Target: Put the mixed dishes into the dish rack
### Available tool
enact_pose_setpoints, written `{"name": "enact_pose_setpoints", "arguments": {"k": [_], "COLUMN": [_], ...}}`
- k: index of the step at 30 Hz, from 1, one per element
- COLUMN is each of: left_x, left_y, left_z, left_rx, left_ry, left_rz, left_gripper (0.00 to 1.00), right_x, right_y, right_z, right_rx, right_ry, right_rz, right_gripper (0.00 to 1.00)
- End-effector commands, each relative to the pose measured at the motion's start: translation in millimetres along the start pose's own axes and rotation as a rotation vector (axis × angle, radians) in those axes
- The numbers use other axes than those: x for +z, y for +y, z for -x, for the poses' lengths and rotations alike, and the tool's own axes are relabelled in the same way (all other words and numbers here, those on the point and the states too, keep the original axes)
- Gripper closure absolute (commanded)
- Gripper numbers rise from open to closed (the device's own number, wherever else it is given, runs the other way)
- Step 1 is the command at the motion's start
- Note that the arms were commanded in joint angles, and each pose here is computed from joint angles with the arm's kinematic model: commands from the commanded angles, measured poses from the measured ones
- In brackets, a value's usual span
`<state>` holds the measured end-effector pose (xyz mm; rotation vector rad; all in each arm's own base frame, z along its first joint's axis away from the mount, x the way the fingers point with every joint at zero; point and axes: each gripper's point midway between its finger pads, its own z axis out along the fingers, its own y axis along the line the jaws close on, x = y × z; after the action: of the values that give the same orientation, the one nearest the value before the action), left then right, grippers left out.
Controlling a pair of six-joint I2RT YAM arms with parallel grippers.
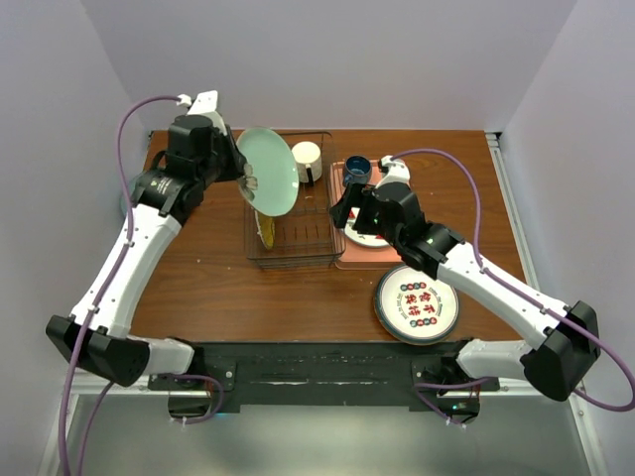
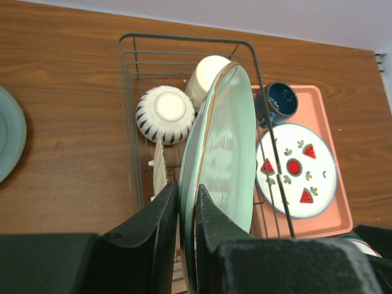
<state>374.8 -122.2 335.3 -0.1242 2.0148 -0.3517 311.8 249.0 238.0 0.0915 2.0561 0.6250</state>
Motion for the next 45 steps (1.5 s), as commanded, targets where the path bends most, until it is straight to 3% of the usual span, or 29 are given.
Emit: {"name": "enact_pose_setpoints", "arguments": {"k": [1,14,23,45], "left_x": [-20,5,8,53], "left_y": [-19,-33,-19,-12], "left_z": [75,44,20,-55], "left_rx": [0.011,0.199,0.292,0.309], "left_ry": [-0.258,-0.221,-0.179,-0.043], "left_rz": [0.030,0.338,0.491,0.493], "left_gripper": [1.00,1.00,1.00,1.00], "right_x": [-6,7,13,15], "right_y": [6,0,-1,-9], "right_z": [25,16,8,-2], "right_rx": [0.000,-0.005,0.006,0.010], "right_ry": [-0.068,-0.034,-0.010,0.016], "right_rz": [-0.007,-0.039,-0.042,-0.049], "right_gripper": [0.11,0.11,0.11,0.12]}}
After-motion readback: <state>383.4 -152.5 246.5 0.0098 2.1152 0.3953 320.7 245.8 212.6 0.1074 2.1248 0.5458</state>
